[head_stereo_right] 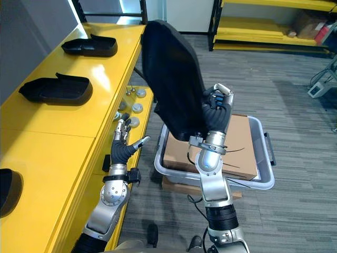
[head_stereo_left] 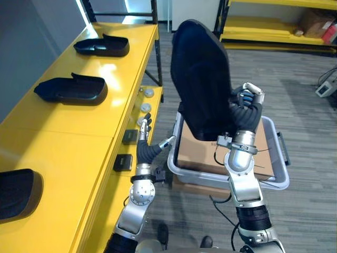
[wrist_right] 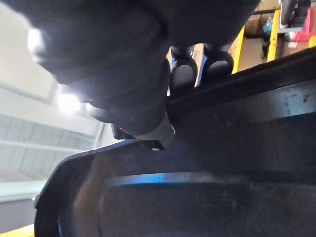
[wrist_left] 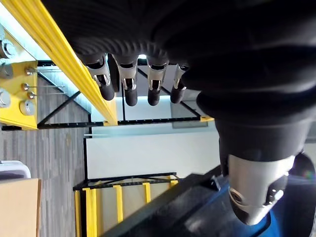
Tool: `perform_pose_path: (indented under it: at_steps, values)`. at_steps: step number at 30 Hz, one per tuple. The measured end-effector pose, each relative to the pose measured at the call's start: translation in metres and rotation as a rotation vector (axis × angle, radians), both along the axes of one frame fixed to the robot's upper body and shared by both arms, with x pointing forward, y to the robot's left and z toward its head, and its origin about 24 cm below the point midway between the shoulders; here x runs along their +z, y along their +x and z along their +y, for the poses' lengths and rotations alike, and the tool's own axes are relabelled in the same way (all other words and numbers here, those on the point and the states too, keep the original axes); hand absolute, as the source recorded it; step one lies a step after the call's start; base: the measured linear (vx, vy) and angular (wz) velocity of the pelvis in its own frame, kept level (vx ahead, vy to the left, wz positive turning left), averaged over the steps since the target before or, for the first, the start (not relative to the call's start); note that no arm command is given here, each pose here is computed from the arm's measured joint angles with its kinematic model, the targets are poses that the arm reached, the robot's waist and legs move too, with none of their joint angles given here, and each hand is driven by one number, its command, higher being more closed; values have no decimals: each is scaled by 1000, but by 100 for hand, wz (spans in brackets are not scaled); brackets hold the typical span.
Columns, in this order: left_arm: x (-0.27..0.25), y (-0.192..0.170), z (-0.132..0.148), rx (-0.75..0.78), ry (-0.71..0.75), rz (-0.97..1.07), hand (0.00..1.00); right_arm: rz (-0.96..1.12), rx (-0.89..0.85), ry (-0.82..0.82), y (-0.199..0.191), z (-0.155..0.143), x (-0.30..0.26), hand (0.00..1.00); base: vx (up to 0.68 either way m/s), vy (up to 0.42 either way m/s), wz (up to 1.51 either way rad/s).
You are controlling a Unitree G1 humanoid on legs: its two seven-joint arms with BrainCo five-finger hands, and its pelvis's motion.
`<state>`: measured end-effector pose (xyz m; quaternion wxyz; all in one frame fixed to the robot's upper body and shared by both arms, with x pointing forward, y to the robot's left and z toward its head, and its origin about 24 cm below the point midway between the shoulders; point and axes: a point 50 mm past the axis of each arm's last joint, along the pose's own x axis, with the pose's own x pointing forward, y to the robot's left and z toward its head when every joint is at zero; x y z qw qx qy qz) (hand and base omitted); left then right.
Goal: Walk over and take plastic housings, then place them on the shelf
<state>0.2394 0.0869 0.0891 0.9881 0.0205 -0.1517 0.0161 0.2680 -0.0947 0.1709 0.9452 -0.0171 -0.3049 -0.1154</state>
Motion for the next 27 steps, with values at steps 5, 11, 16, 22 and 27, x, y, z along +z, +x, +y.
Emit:
perform_pose_path:
  at_steps: [5, 11, 16, 22, 27]
  values:
    - [11, 6, -6, 0, -7, -44, 100, -7, 107, 24, -4, 15, 0, 100, -26, 2, -8]
    - [20, 11, -5, 30, -18, -78, 100, 22, 171, 93, -2, 15, -2, 100, -1, 4, -2]
    - [18, 12, -1, 38, 0, -62, 100, 70, 213, 92, 1, 17, -12, 0, 0, 0, 0]
    - [16, 14, 3, 62, 12, -41, 100, 81, 253, 92, -1, 15, -19, 0, 0, 0, 0]
    - [17, 15, 8, 94, 75, -59, 100, 85, 292, 101, -1, 13, -19, 0, -1, 8, 2]
